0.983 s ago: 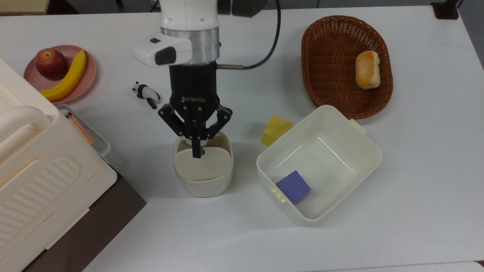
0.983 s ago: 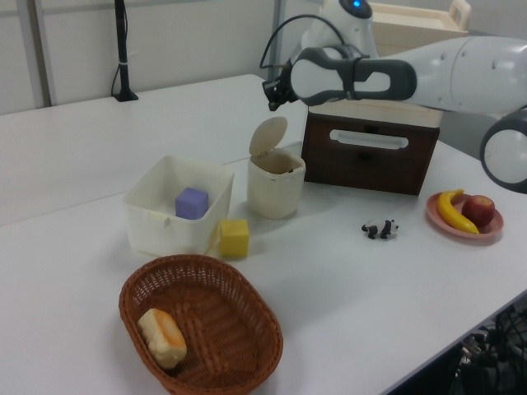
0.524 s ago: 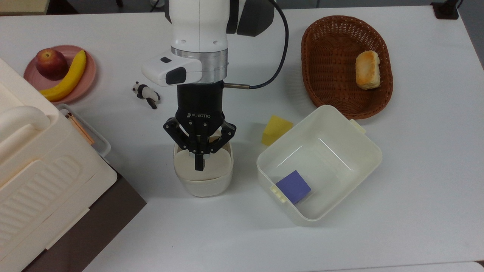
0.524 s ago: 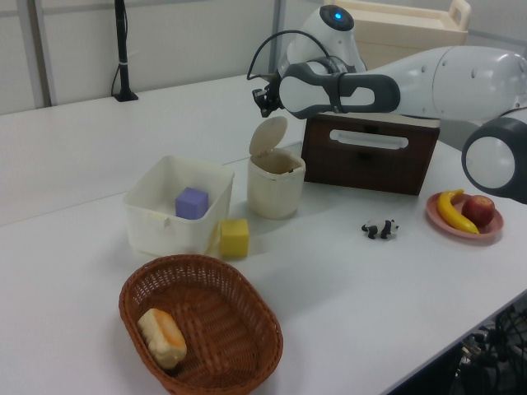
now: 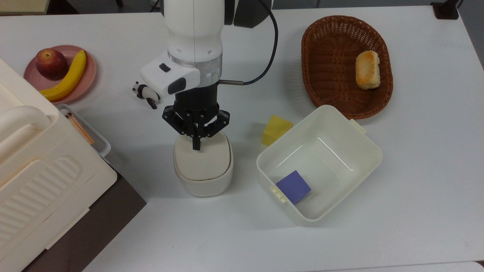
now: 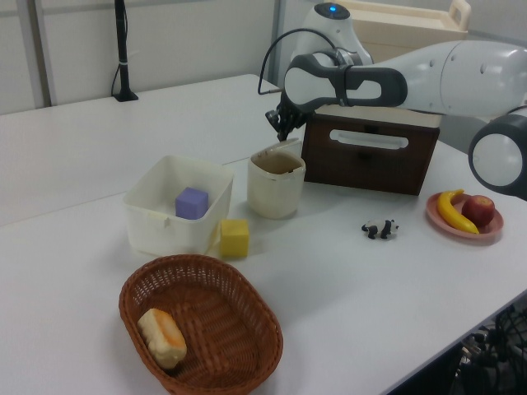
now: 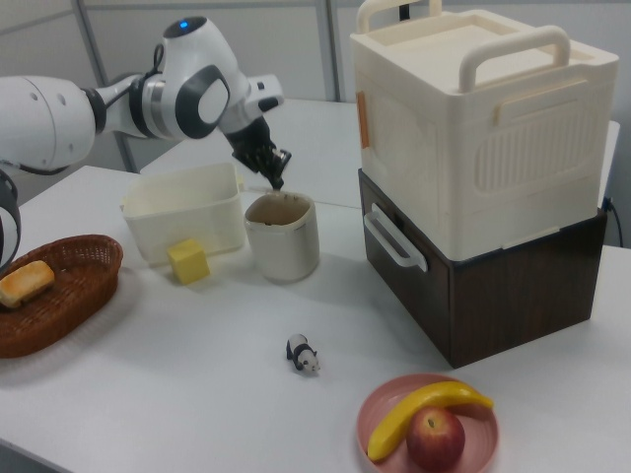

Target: Close the trash can

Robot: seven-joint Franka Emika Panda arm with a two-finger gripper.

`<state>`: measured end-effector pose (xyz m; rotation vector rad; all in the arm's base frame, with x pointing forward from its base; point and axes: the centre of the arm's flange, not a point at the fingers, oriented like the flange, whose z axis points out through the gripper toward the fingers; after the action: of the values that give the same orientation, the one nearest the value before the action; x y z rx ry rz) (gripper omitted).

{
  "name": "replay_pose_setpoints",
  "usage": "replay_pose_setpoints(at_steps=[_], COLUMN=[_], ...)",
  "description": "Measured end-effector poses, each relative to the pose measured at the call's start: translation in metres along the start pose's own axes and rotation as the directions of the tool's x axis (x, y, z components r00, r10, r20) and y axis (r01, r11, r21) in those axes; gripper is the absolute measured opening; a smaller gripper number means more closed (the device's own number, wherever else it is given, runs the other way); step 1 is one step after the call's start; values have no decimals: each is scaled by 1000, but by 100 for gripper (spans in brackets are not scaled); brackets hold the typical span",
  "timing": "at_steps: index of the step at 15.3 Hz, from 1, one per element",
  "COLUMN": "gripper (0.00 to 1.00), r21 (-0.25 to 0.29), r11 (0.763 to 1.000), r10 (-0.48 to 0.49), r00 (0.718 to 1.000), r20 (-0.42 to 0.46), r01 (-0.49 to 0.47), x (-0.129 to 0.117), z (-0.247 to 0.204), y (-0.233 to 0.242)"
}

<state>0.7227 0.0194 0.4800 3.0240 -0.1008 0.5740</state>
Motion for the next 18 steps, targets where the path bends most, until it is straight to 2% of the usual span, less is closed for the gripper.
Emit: replay_pose_setpoints(at_steps=[4, 12, 15, 18], gripper=[1, 1, 4, 33], r21=[-6, -2, 17, 23], r11=[1000, 1000, 1000, 999], r10=[-14, -17, 10, 25], r00=[997, 997, 990, 977], r20=[72, 71, 140, 211], r01=[15, 17, -13, -31], x=[-17, -16, -23, -30], z=[42, 39, 28, -2], y=[-6, -5, -1, 5])
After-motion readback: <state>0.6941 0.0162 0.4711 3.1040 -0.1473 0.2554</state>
